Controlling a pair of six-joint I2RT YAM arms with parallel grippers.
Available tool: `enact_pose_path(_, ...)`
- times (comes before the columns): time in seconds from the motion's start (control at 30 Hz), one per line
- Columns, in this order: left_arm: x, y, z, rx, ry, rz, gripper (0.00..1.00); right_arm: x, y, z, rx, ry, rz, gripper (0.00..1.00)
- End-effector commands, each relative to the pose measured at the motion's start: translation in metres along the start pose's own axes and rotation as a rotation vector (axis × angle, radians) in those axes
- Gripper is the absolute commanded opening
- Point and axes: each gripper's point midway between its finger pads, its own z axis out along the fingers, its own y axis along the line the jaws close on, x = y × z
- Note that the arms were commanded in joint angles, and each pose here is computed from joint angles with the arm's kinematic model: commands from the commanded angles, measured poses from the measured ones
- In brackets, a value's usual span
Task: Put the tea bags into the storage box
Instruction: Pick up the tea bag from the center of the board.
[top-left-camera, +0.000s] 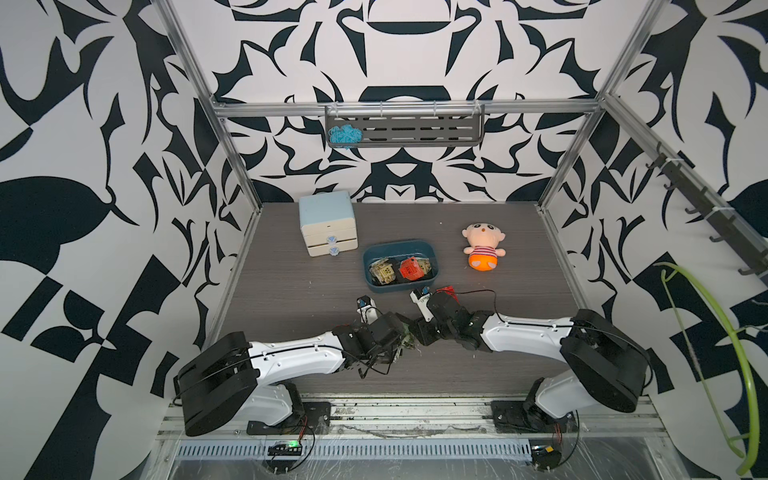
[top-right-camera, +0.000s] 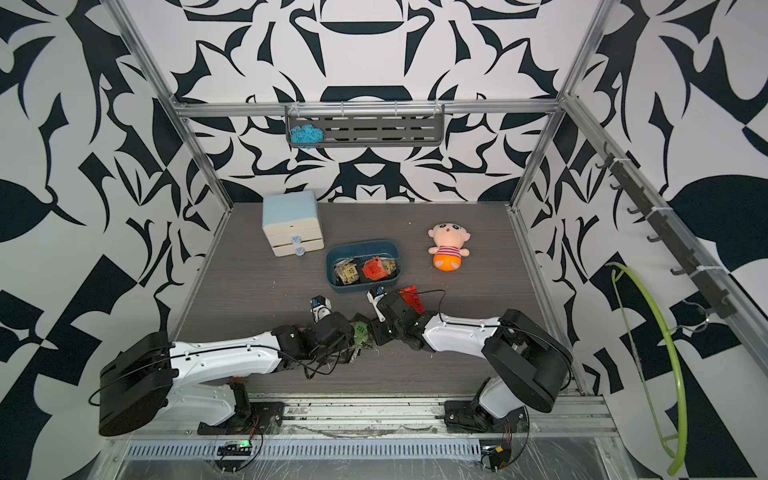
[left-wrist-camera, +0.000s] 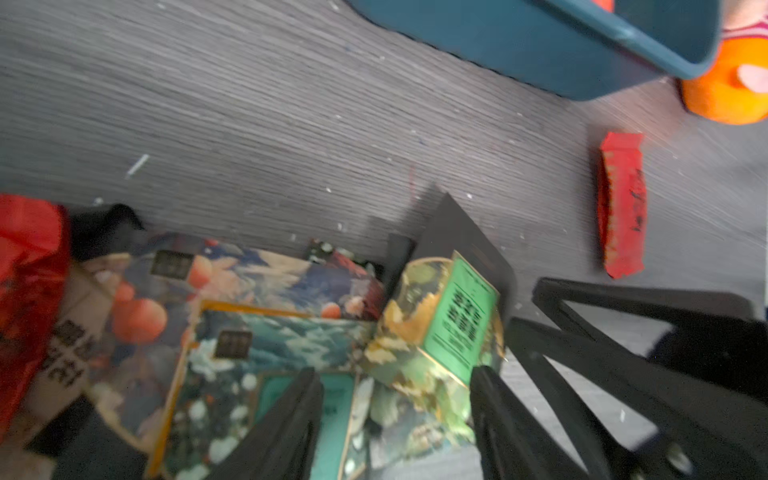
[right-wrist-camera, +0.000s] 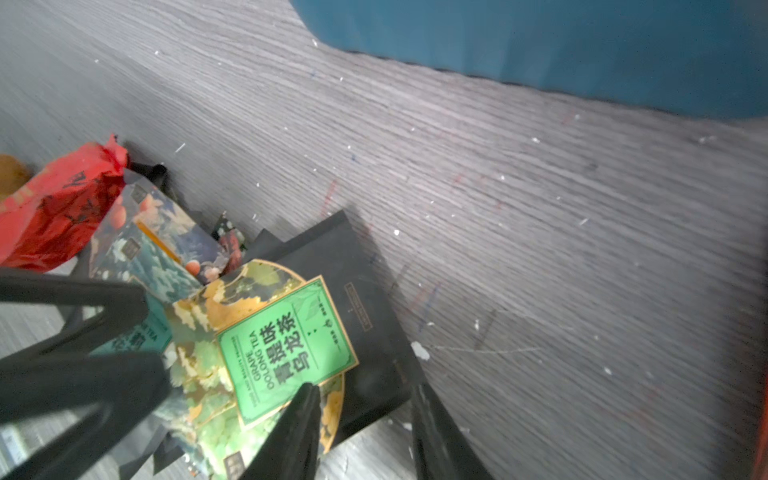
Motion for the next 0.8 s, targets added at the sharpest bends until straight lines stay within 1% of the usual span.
enact_pose_path(0.0,0.000,-0.002,0.004,0.014,0.009,-0.016,0.62,-0.016,0.005,0.000,0.003,-0.026,-0.016,0.37)
enact_pose_path(0.13,0.000,-0.001,0.009,0.014,0.003,-0.023,0.62,-0.015,0.005,0.002,0.007,-0.015,-0.018,0.35)
enact_pose_path(0.23,0.001,-0.004,0.013,0.025,0.013,-0.033,0.59,-0.012,0.003,0.003,0.012,-0.005,-0.017,0.33)
enact_pose_path(0.37,0.000,-0.007,0.016,0.029,0.012,-0.032,0.57,-0.012,0.003,0.005,0.015,0.002,-0.016,0.31)
enact_pose_path(0.57,-0.002,-0.014,0.017,0.044,0.014,-0.036,0.52,-0.010,0.003,0.006,0.015,0.011,-0.014,0.29)
enact_pose_path(0.77,-0.008,-0.022,0.012,0.071,-0.007,-0.054,0.44,-0.010,0.002,0.006,0.019,0.013,-0.014,0.28)
